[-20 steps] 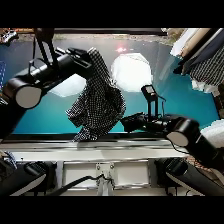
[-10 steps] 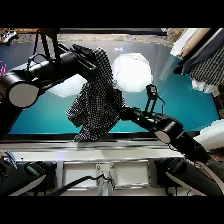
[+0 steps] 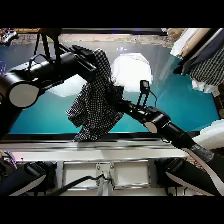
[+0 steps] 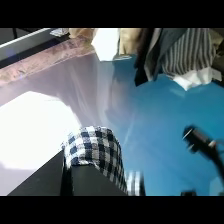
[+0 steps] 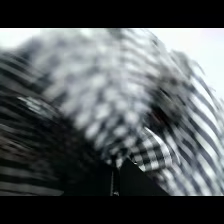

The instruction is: Fold the clothes and pants, and hang the long-sleeved shirts on hangers.

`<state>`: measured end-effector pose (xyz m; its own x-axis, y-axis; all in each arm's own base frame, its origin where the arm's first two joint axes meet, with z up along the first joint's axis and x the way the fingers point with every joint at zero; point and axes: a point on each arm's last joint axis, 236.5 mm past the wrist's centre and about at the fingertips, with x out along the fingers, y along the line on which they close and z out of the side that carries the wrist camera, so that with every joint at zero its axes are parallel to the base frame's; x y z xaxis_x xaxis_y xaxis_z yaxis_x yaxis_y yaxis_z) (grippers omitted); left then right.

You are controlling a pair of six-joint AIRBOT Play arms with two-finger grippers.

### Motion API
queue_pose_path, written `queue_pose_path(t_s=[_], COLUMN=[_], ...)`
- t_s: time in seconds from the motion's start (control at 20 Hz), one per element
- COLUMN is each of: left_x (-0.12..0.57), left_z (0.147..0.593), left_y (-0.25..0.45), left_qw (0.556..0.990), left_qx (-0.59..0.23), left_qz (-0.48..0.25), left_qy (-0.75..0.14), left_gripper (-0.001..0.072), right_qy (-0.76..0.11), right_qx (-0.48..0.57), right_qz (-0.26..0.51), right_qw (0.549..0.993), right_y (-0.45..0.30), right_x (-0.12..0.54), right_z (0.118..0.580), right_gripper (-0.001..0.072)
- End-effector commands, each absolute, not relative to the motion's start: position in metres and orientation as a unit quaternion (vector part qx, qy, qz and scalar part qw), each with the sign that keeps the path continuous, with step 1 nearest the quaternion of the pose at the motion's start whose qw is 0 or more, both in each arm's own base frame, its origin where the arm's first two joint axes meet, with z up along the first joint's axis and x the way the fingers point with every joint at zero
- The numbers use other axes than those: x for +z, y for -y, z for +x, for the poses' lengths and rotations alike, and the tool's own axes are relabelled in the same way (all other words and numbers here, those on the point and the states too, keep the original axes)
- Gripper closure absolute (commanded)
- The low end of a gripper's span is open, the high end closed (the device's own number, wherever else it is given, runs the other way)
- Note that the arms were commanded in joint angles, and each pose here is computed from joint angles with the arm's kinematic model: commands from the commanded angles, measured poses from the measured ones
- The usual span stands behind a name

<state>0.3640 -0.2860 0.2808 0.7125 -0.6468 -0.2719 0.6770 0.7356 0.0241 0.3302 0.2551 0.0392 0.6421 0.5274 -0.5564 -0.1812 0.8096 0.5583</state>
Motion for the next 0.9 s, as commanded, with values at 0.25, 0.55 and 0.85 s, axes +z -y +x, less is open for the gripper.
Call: queue_pose_path(t_s=[0.25, 0.55, 0.85], left_x=[0.358, 0.462, 0.450], left_z=[0.343, 0.256, 0.283], left_y=[0.248, 0.228, 0.246], left_qw=[0.943, 0.925, 0.928], left_qx=[-0.321, -0.349, -0.349], left_qz=[0.091, 0.033, -0.008], left_qy=[-0.005, 0.148, 0.129], left_gripper=[0.0690, 0.0690, 0.0691], right_qy=[-0.097, 0.108, 0.119], right_qx=[0.358, 0.309, 0.264], right_qz=[0.042, 0.009, -0.056], right_qw=[0.928, 0.945, 0.956], right_y=[-0.200, -0.098, -0.126], right_x=[0.328, 0.465, 0.480], right_z=[0.228, 0.131, 0.202], right_gripper=[0.0688, 0.0688, 0.0687])
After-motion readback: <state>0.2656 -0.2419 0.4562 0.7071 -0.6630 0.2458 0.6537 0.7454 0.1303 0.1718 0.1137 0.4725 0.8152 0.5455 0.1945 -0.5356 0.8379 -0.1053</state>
